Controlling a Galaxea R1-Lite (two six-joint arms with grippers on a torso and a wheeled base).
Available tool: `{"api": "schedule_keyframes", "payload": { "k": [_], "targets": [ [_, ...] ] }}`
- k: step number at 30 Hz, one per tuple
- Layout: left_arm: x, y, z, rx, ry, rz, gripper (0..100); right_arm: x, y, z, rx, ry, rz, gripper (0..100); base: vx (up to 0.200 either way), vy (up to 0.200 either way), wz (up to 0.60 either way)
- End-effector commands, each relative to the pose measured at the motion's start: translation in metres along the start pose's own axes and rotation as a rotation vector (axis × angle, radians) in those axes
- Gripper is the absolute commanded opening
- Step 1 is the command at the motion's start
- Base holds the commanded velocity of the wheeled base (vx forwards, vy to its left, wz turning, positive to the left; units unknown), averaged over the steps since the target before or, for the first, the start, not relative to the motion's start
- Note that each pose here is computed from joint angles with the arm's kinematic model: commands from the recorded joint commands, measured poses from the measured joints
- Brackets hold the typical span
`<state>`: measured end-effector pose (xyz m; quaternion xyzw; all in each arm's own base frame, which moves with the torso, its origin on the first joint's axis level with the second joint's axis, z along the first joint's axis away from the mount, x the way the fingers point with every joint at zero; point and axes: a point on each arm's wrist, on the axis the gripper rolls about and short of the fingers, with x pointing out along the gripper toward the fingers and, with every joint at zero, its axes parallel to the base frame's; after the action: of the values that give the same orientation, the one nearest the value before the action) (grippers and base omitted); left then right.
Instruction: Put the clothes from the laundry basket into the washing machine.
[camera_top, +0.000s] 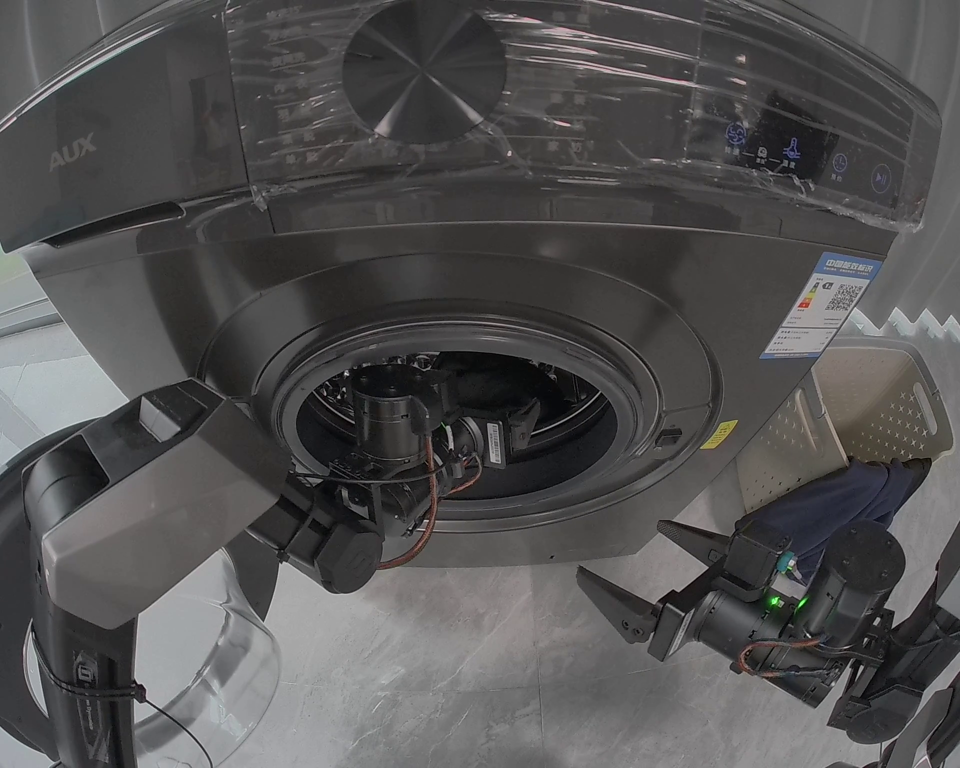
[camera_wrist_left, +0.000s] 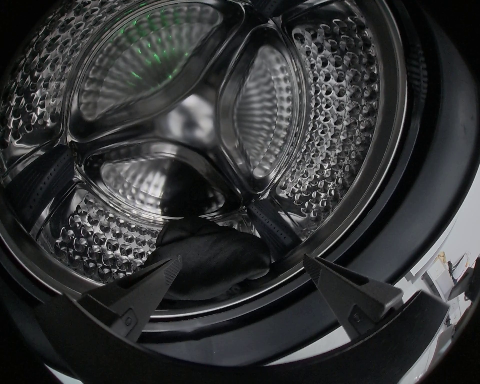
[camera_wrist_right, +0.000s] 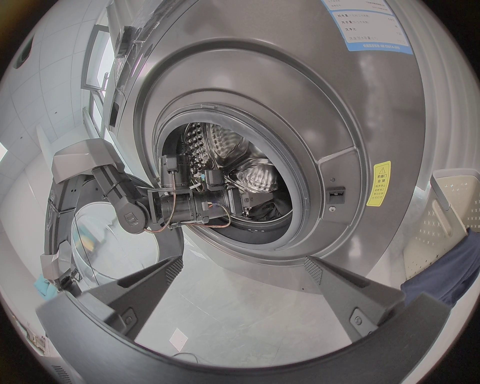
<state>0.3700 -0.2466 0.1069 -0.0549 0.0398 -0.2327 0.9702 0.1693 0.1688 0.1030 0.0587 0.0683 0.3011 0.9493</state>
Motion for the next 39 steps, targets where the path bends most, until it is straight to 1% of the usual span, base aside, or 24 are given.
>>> {"api": "schedule_keyframes", "payload": {
  "k": [1, 3, 6, 8, 11, 15, 16, 22, 24, 27, 28, 29, 31, 32, 33, 36, 39],
  "targets": [
    [0.0, -0.002, 0.008, -0.009, -0.035, -0.004, 100, 0.0, 0.0, 0.0, 0.0, -0.001, 0.001, 100, 0.0, 0.0, 0.0],
    [0.005, 0.0, 0.006, -0.01, -0.043, 0.001, 100, 0.0, 0.0, 0.0, 0.0, -0.001, 0.001, 100, 0.0, 0.0, 0.0],
    [0.015, 0.003, -0.003, -0.011, -0.047, 0.016, 100, 0.0, 0.0, 0.0, 0.0, -0.002, 0.001, 100, 0.0, 0.0, 0.0],
    [0.027, 0.005, -0.015, -0.011, -0.062, 0.024, 100, 0.0, 0.0, 0.0, 0.0, -0.002, 0.001, 100, 0.0, 0.0, 0.0],
    [0.041, 0.017, -0.029, -0.006, -0.068, 0.049, 100, 0.0, 0.0, 0.0, 0.0, -0.001, 0.001, 100, 0.0, 0.0, 0.0],
    [0.05, 0.02, -0.035, -0.006, -0.071, 0.054, 100, 0.0, 0.0, 0.0, 0.0, -0.002, 0.001, 100, 0.0, 0.0, 0.0],
    [0.05, 0.021, -0.035, -0.005, -0.069, 0.056, 0, 0.0, 0.0, 0.0, 0.0, -0.002, 0.001, 100, 0.0, 0.0, 0.0],
    [0.054, 0.02, -0.036, -0.001, -0.054, 0.055, 0, 0.002, 0.001, 0.0, 0.002, -0.004, 0.001, 100, 0.0, 0.0, 0.0],
    [0.059, 0.02, -0.036, -0.006, -0.072, 0.056, 0, 0.002, 0.001, 0.0, 0.002, -0.004, 0.001, 100, 0.0, 0.0, 0.0],
    [0.071, 0.023, -0.032, -0.016, -0.124, 0.077, 0, 0.002, 0.001, 0.001, 0.002, -0.005, 0.001, 100, 0.0, 0.0, 0.0],
    [0.071, 0.023, -0.032, -0.016, -0.124, 0.077, 0, 0.002, 0.001, 0.001, 0.002, -0.005, 0.001, 100, 0.0, 0.0, 0.0],
    [0.08, 0.031, -0.027, -0.022, -0.172, 0.123, 0, 0.002, 0.001, 0.0, 0.002, -0.005, 0.004, 100, 0.0, 0.0, 0.0],
    [0.089, 0.035, -0.02, -0.033, -0.233, 0.153, 0, 0.002, 0.001, 0.001, 0.002, -0.005, 0.001, 100, 0.0, 0.0, 0.0],
    [0.091, 0.035, -0.017, -0.035, -0.246, 0.156, 0, 0.002, 0.001, 0.001, 0.002, -0.005, 0.003, 100, 0.0, 0.0, 0.0],
    [0.094, 0.038, -0.012, -0.039, -0.275, 0.167, 0, 0.002, 0.001, 0.001, 0.002, -0.005, 0.003, 100, 0.0, 0.0, 0.0],
    [0.095, 0.039, -0.009, -0.041, -0.286, 0.172, 0, 0.002, 0.001, 0.001, 0.002, -0.006, 0.003, 100, 0.0, 0.0, 0.0],
    [0.094, 0.036, -0.01, -0.041, -0.285, 0.166, 0, 0.003, 0.001, 0.0, 0.002, -0.005, 0.003, 100, 0.0, 0.0, 0.0]
  ]
}}
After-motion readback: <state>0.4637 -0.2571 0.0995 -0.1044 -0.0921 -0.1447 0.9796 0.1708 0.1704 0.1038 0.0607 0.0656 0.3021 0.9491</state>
